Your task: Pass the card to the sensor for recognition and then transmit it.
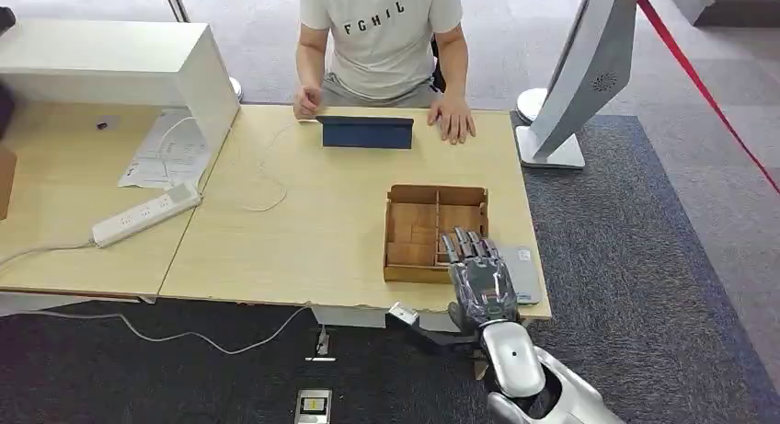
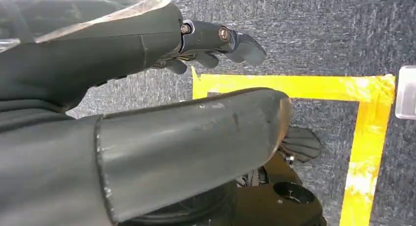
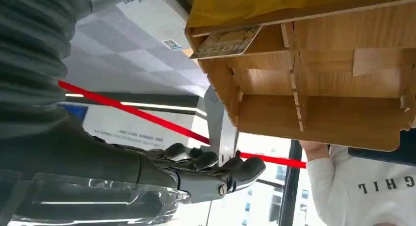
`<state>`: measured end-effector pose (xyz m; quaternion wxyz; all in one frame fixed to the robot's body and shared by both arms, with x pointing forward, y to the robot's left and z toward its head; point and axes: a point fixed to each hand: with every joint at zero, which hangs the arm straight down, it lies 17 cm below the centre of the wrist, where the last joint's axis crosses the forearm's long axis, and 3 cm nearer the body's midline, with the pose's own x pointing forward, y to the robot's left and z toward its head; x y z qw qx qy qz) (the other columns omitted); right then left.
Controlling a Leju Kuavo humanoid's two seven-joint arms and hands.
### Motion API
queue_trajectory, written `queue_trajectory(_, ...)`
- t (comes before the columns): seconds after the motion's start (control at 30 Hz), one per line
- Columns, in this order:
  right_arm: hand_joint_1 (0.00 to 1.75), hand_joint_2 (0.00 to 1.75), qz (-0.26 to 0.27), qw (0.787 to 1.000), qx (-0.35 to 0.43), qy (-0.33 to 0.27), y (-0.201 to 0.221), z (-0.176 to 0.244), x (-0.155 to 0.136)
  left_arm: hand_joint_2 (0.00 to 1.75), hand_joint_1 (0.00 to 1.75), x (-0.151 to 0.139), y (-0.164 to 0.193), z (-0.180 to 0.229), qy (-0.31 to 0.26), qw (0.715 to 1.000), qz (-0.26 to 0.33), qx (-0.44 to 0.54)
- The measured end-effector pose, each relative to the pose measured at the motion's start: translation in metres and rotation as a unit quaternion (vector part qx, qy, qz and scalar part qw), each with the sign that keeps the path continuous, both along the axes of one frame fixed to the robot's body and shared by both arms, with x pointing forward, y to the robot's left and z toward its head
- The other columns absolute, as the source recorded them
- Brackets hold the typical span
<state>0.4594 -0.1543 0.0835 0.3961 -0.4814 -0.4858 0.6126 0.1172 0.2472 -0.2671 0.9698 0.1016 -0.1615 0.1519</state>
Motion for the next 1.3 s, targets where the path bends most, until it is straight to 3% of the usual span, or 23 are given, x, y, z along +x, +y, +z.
queue_trajectory(1.3, 0.00, 1.75, -0.021, 0.999, -0.011, 0.037, -0.010, -0.025, 0.012, 0.00, 0.00, 0.000, 0.008, 0.001, -0.002, 1.000, 0.003, 0.019)
